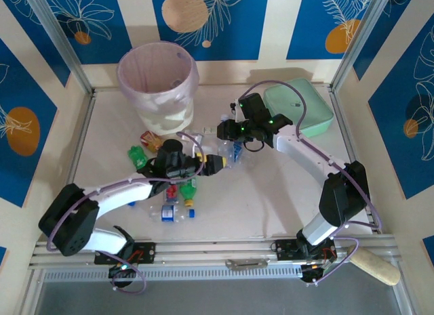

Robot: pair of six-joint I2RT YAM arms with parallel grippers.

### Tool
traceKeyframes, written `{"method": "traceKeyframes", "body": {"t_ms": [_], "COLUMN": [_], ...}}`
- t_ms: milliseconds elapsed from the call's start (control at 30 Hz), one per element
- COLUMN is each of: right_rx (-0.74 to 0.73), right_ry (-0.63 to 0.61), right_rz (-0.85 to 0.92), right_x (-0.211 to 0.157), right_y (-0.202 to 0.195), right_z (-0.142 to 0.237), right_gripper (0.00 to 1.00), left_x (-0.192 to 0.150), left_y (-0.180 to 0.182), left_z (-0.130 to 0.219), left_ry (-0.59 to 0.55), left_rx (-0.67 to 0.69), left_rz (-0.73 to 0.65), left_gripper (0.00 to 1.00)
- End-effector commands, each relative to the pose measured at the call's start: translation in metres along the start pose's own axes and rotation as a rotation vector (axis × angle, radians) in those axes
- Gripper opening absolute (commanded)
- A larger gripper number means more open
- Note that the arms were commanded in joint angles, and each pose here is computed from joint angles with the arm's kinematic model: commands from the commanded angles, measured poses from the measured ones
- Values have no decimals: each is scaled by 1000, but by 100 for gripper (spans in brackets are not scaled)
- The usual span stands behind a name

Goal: Put the plastic bottles in the bin

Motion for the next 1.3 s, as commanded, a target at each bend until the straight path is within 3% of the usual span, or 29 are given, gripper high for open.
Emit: {"method": "traceKeyframes", "body": {"t_ms": [0,167,233,600,700,933,1267], "right_rx": [43,63,65,73,74,113,156], "right_ry": [-13,-21,-21,-22,-25,-67,-154], "right_rz": [-18,-21,-21,-30,-36,-75,-144], "right_x": [0,0,-1,-5,-4,2,3], "right_y": [5,8,8,8,8,6,-16], "right_z": [10,13,14,17,17,33,57], "right_gripper": [45,45,45,46,52,74,82], "left_x": [10,14,18,11,10,7,15], "left_y": [-21,-18,-19,-13,-10,0,8], "left_z": [-12,-22,-25,-36,-34,-26,9], "left_ry": [-17,-55,-61,-27,-38,-45,-62], "left_rx": [-100,-104,-109,-121,-104,-9,206], "left_rz": [-24,-4,-8,14,18,15,-99], "left_gripper": [100,100,95,50,50,50,49]}}
Point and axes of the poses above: each hand's point on the last joint's axis, 136 mm out from that joint toward the fingers, its own z axis back along the fingers, its own y axis along the line the jaws close on, x = y × z, the point moved 6 cm from there along z, back along the fingers, and after that the axes turned 2 degrees about -z, right-handed, at the moved point
